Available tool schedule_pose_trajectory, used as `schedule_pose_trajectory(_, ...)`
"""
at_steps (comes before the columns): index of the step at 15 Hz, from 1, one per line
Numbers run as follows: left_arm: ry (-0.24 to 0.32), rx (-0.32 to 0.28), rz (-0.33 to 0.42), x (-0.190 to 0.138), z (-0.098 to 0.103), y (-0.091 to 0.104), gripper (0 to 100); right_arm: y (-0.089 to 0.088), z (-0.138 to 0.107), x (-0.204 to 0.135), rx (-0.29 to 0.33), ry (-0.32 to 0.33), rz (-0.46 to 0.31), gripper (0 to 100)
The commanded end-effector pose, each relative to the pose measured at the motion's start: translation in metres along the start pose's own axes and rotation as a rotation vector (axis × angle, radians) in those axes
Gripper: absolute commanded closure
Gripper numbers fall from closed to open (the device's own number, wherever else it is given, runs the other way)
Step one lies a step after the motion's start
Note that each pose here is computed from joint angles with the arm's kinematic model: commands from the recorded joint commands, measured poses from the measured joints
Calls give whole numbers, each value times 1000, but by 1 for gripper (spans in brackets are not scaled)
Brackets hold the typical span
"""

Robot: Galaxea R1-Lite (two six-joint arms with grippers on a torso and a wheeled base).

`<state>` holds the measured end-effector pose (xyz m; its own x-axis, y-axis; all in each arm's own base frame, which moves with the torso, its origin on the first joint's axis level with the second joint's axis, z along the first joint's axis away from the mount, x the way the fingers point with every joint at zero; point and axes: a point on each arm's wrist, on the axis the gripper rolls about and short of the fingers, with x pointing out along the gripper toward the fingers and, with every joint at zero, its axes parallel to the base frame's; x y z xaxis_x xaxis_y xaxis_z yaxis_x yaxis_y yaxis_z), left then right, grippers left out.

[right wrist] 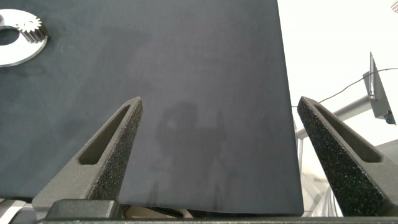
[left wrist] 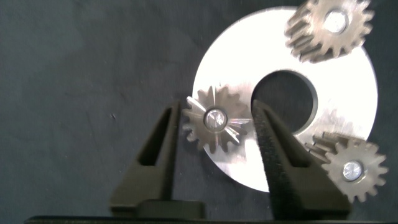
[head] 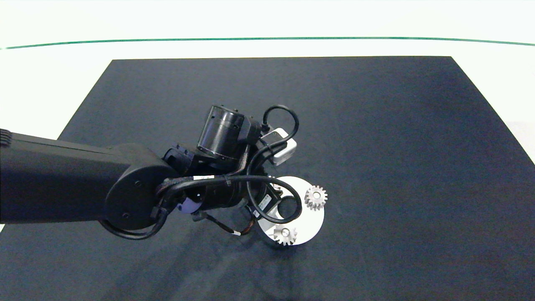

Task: Install three planetary gears onto the carrier pins

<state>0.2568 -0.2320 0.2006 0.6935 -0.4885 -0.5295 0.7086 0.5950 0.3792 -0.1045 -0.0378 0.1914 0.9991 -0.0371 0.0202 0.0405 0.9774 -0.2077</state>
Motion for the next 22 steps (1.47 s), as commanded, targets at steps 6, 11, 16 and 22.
schedule_pose_trajectory(6, -31, -32, 31, -26, 0, 9, 0, 0, 2, 0, -5, 1, -4, 0)
schedule_pose_trajectory(11, 5, -117, 152, -87, -21, 49, 0, -3, 18, -2, -2, -14, -17, 0)
schedule_pose_trajectory(16, 46, -246, 405, -171, -54, 89, 0, -4, 41, 7, -11, 11, -19, 0)
schedule_pose_trajectory(22, 43, -396, 714, -278, -94, 64, 0, 1, 59, 26, -33, 92, -45, 0)
